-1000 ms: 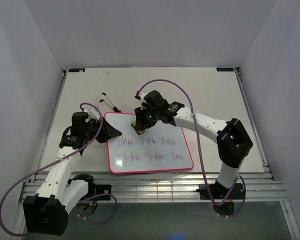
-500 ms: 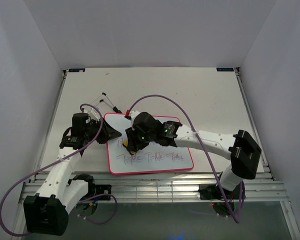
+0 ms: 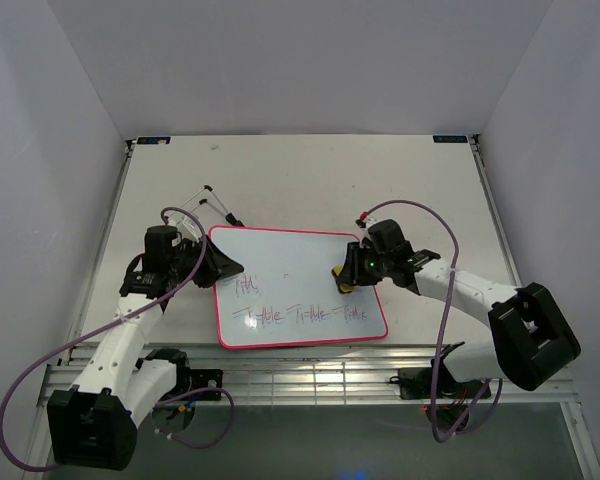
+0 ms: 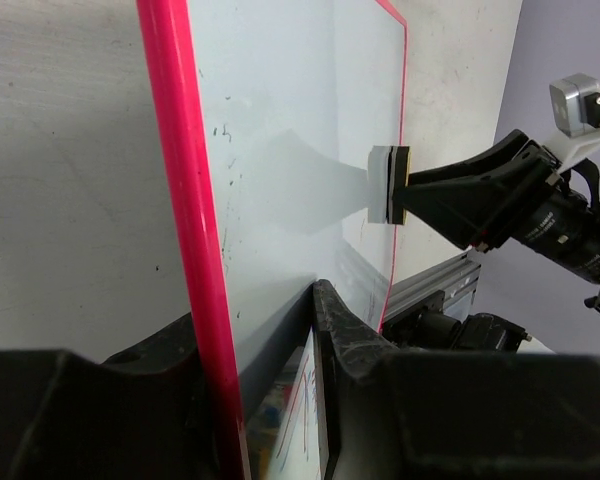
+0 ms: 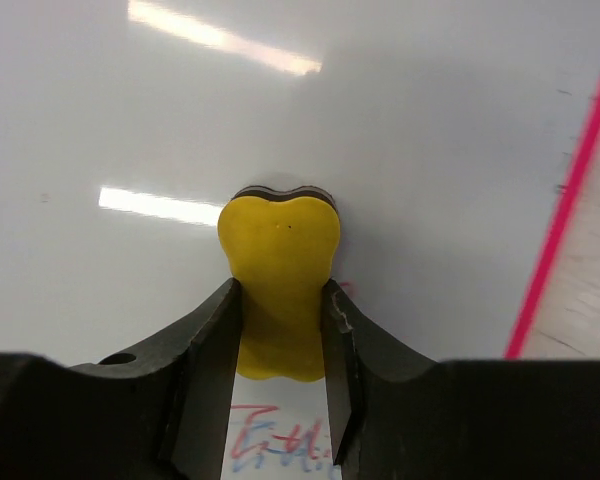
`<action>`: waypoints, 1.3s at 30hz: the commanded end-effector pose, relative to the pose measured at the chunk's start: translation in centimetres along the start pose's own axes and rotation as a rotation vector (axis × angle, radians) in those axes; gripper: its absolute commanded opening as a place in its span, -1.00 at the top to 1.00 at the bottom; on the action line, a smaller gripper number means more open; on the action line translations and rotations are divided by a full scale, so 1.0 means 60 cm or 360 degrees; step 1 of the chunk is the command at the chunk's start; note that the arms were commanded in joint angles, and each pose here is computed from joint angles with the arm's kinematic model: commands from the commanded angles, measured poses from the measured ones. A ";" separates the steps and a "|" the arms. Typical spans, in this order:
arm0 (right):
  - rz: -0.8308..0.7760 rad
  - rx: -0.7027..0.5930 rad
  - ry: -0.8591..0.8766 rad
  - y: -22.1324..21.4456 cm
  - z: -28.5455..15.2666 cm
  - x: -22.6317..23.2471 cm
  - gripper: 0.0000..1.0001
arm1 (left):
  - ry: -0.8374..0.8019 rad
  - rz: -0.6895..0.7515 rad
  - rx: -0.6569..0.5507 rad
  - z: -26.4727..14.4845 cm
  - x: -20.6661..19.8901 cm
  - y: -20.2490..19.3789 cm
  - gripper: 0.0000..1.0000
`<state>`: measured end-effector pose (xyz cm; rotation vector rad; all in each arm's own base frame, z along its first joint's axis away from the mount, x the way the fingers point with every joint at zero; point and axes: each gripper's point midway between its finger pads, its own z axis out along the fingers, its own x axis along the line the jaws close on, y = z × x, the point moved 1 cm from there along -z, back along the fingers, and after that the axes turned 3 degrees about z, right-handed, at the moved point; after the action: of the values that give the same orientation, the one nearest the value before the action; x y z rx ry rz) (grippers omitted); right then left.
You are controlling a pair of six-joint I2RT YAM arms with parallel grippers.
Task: Erase the whiteboard
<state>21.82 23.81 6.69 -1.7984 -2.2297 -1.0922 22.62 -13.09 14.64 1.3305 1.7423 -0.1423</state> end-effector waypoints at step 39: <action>0.0252 0.0657 -0.0384 -0.186 -0.026 -0.165 0.31 | 0.0260 0.0388 -0.0416 -0.020 0.027 0.088 1.00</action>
<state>23.29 19.64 4.68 -1.9209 -2.1431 -0.9908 22.62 -12.83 14.66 1.3356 1.7368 -0.1097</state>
